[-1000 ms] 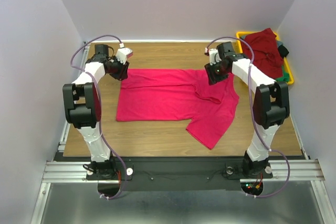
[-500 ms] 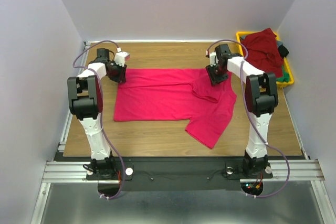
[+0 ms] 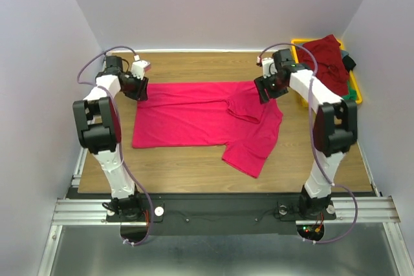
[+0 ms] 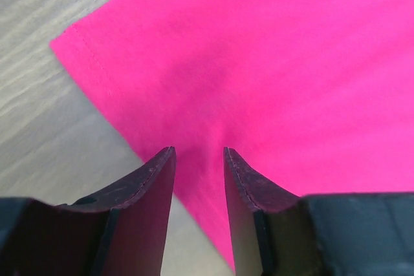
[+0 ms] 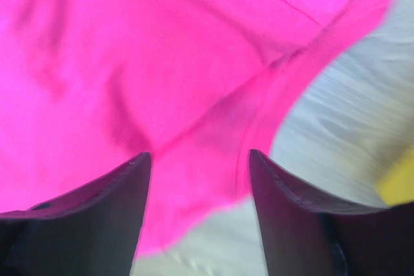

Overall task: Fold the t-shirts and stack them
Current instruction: Fold the tshirt

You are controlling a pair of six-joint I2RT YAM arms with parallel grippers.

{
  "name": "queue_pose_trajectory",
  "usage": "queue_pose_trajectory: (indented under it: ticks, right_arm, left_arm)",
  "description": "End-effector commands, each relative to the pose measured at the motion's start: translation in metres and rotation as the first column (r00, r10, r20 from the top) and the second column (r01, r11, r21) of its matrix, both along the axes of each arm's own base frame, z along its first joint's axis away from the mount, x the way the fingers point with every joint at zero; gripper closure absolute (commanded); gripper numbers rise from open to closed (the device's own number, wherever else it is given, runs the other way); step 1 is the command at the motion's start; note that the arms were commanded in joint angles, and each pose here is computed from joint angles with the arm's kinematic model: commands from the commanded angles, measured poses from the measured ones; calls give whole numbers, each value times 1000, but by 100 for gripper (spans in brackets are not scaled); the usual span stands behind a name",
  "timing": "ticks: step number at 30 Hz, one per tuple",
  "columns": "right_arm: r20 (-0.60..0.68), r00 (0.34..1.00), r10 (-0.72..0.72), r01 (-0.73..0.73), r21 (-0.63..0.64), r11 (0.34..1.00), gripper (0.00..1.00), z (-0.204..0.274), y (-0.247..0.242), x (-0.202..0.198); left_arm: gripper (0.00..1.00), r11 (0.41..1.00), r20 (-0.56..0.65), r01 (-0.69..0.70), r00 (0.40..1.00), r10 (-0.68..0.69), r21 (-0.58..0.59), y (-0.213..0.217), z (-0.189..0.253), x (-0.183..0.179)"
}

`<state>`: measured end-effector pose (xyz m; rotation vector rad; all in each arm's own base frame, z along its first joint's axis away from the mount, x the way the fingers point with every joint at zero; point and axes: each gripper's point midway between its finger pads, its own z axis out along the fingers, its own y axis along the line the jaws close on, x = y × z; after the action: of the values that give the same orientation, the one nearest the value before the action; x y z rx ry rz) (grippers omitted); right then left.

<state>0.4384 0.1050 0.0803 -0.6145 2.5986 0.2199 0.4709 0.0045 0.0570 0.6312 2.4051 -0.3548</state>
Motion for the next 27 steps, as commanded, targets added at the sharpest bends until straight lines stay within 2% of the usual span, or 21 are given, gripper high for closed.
queue_pose_trajectory:
  ticks: [1, 4, 7, 12, 14, 20, 27]
  right_arm:
    - [132, 976, 174, -176, 5, 984, 37, 73, 1, -38]
    - [74, 965, 251, -249, -36, 968, 43, 61, -9, -70]
    - [-22, 941, 339, -340, -42, 940, 46, 41, -13, -101]
    - [-81, 895, 438, -443, -58, 894, 48, 15, -13, -123]
    - [-100, 878, 468, -475, -67, 878, 48, 2, -14, -129]
    - [-135, 860, 493, -506, -88, 858, 48, -27, -18, -133]
    - [-180, 850, 496, -515, -81, 853, 47, -58, -20, -141]
  left_arm:
    - [52, 990, 182, 137, 973, -138, 21, -13, 99, -32]
    - [52, 980, 158, 193, 968, -197, 42, -13, 101, -66]
    - [52, 971, 76, 234, 968, -238, 50, -10, 76, -105]
    - [52, 966, -11, 257, 966, -257, 36, -1, 49, -143]
    - [46, 966, -38, 257, 966, -256, 39, 3, 39, -156]
    - [46, 968, -61, 240, 970, -236, 75, 10, 23, -175]
    - [44, 963, -57, 246, 969, -241, 113, 15, 18, -179]
